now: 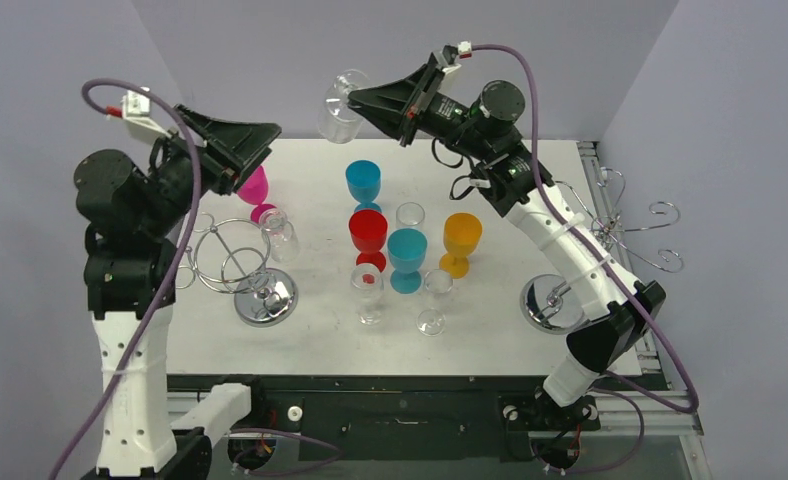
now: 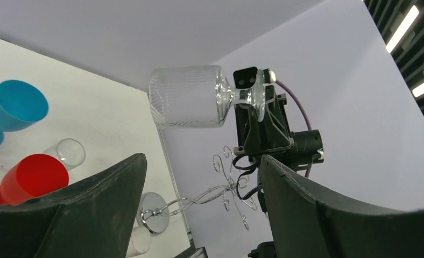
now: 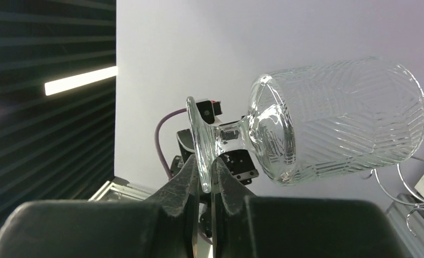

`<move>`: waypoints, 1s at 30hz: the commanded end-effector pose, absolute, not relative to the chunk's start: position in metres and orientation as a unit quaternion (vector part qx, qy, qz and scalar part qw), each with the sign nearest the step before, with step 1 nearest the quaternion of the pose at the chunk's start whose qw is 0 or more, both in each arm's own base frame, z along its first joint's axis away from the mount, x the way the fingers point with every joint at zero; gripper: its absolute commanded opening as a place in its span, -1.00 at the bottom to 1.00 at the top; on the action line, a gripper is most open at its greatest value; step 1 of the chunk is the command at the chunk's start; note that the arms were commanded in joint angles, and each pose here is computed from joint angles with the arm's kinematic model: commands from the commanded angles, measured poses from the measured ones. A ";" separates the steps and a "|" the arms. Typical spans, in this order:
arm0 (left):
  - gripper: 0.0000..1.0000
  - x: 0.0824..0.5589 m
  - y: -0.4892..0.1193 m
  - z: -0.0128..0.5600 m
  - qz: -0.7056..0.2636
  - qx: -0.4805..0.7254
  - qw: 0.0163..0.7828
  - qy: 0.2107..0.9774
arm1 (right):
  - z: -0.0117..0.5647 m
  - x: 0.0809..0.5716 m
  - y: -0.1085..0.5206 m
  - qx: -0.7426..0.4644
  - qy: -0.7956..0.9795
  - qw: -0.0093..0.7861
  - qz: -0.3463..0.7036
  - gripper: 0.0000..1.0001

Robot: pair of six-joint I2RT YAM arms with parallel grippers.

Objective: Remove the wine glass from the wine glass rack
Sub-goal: Place the wine glass at the center of the board.

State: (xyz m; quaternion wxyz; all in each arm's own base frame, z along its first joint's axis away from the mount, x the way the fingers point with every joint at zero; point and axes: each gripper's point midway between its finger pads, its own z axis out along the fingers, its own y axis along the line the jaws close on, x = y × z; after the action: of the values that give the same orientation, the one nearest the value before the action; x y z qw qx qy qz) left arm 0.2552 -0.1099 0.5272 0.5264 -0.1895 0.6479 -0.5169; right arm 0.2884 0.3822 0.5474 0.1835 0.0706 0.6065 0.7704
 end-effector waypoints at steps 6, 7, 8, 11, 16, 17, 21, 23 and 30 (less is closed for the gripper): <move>0.70 0.300 -0.156 0.531 -0.588 -0.096 0.546 0.589 | 0.633 0.268 0.310 0.052 0.520 0.237 0.819 -1.00; 0.73 0.304 -0.162 0.523 -0.596 -0.092 0.538 0.590 | 0.638 0.264 0.306 0.052 0.513 0.233 0.825 -1.00; 0.75 0.306 -0.168 0.528 -0.610 -0.078 0.538 0.576 | 0.640 0.264 0.303 0.053 0.509 0.234 0.827 -1.00; 0.79 0.312 -0.182 0.533 -0.645 -0.041 0.540 0.539 | 0.646 0.260 0.295 0.058 0.497 0.225 0.836 -1.00; 0.81 0.312 -0.199 0.544 -0.692 0.000 0.524 0.496 | 0.651 0.258 0.288 0.064 0.484 0.214 0.846 -1.00; 0.81 0.312 -0.202 0.546 -0.699 0.011 0.525 0.485 | 0.652 0.259 0.287 0.066 0.483 0.211 0.847 -1.00; 0.80 0.310 -0.214 0.555 -0.726 0.033 0.514 0.456 | 0.653 0.259 0.285 0.071 0.478 0.202 0.852 -1.00; 0.80 0.305 -0.218 0.561 -0.738 0.050 0.511 0.439 | 0.652 0.261 0.286 0.075 0.480 0.201 0.851 -1.00; 0.72 0.283 -0.231 0.584 -0.766 0.093 0.500 0.393 | 0.644 0.264 0.288 0.084 0.476 0.184 0.856 -1.00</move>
State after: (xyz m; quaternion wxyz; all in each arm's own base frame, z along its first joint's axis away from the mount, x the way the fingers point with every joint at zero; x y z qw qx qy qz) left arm 0.3298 -0.2319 0.5323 0.4753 0.0106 0.4791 -0.7379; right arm 0.2958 0.3088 0.6086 0.1672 0.1241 0.5270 0.8239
